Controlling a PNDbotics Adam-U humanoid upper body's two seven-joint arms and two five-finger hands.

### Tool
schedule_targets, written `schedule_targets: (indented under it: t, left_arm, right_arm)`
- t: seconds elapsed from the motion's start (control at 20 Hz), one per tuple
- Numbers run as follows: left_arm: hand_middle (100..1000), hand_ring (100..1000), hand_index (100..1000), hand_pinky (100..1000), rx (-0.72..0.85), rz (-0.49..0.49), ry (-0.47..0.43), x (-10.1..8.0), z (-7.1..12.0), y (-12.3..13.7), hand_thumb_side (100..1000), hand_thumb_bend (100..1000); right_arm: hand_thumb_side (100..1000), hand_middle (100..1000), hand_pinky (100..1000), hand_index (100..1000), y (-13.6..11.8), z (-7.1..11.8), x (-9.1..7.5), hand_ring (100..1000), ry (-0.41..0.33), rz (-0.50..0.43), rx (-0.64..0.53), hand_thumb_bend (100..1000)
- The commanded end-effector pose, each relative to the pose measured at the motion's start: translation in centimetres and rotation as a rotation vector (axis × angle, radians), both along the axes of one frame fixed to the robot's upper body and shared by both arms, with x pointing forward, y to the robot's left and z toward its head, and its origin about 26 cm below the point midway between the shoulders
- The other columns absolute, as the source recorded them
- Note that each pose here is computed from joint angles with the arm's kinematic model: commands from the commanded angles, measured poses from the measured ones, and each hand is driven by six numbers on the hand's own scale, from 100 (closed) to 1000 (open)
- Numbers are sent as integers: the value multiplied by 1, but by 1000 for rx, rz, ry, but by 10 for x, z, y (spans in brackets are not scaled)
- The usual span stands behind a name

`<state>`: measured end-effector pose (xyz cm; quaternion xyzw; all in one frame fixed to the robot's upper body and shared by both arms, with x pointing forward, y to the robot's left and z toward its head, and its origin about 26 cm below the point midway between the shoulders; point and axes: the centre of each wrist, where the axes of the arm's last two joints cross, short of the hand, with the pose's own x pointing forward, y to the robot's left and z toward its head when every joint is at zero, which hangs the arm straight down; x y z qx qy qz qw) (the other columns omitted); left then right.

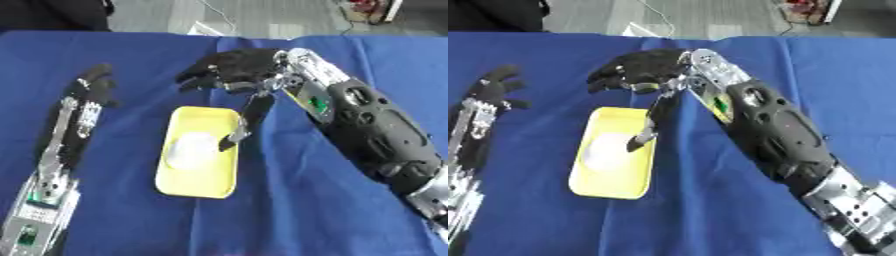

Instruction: Pick up objects on the table and place them in the box.

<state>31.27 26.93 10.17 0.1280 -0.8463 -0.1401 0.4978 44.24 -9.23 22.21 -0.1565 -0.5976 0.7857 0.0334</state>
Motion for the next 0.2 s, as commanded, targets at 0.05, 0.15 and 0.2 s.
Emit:
schedule_targets:
  t: [0.05,0.15,0.2]
  left_arm:
    - [847,790,911,638,20,16,-23,-1,7,6,911,506]
    - [847,790,911,638,25,20,-18,-1,6,7,912,506]
    - [847,790,911,639,28,22,-16,-1,5,8,912,505]
  right_arm:
    - [835,1000,1000,1000,-16,29,-10,1000,-44,55,-57,600]
    - [910,1000,1000,1000,-31,44,-19,1000,-72,37,-28,479]
    - [937,1000,1000,1000,-38,51,-23,1000,-87,26,-15,434]
